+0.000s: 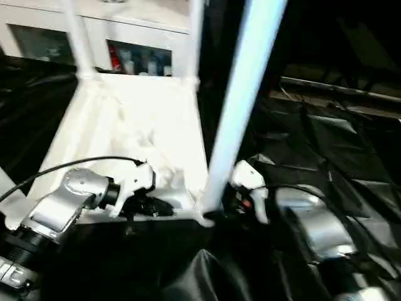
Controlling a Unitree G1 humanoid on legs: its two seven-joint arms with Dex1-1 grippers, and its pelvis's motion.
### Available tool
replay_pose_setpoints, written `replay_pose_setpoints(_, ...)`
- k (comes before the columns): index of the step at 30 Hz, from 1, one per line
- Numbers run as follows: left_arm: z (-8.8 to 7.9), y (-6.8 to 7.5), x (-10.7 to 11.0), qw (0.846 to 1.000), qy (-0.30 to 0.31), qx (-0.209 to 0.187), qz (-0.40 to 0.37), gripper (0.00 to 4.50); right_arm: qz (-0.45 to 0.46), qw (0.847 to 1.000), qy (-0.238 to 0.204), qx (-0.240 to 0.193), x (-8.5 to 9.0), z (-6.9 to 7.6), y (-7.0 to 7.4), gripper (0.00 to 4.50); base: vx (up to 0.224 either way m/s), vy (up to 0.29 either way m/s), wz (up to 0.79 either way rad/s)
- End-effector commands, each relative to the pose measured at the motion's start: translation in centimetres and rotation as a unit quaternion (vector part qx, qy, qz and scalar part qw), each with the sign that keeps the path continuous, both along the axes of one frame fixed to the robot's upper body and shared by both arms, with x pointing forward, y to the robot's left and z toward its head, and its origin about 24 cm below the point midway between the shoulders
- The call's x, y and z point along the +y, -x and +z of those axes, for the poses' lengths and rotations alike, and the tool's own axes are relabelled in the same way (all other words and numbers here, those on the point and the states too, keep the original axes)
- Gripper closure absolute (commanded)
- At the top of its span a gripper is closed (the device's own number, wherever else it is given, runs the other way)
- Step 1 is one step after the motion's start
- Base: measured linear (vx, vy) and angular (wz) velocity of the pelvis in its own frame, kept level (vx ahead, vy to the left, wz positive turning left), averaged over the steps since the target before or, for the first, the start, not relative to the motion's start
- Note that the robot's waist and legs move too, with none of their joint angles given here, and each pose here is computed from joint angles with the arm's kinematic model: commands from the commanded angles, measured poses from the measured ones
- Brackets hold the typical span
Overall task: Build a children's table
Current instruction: Rotate leg to tighten
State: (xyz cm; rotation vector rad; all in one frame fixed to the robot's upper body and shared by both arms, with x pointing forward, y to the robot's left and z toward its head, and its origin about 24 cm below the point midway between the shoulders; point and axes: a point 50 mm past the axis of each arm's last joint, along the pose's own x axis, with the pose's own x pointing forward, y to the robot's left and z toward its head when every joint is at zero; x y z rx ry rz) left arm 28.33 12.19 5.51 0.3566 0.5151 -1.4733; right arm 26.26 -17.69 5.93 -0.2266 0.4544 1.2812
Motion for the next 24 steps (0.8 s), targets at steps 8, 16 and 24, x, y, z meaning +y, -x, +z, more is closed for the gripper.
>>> replay_pose_setpoints(8, 0.3, 0.0, -0.2, 1.000, -0.001, -0.003, -0.016, 4.50, -0.025, 0.998, 0.049, -0.016, -1.8, -0.3, 0.0, 1.43, 0.000, 0.000, 0.00)
replay_pose_setpoints(16, 0.3, -0.1, -0.1, 1.000, -0.001, -0.002, -0.019, 4.50, -0.009, 0.999, 0.045, -0.019, -1.7, -0.1, 0.3, 1.43, 0.000, 0.000, 0.00)
replay_pose_setpoints(24, 1.0, 0.8, 0.1, 0.998, 0.033, -0.015, -0.048, 4.50, -0.024, 0.998, 0.065, -0.010, -3.5, 0.1, 1.2, 1.43, 0.000, 0.000, 0.00)
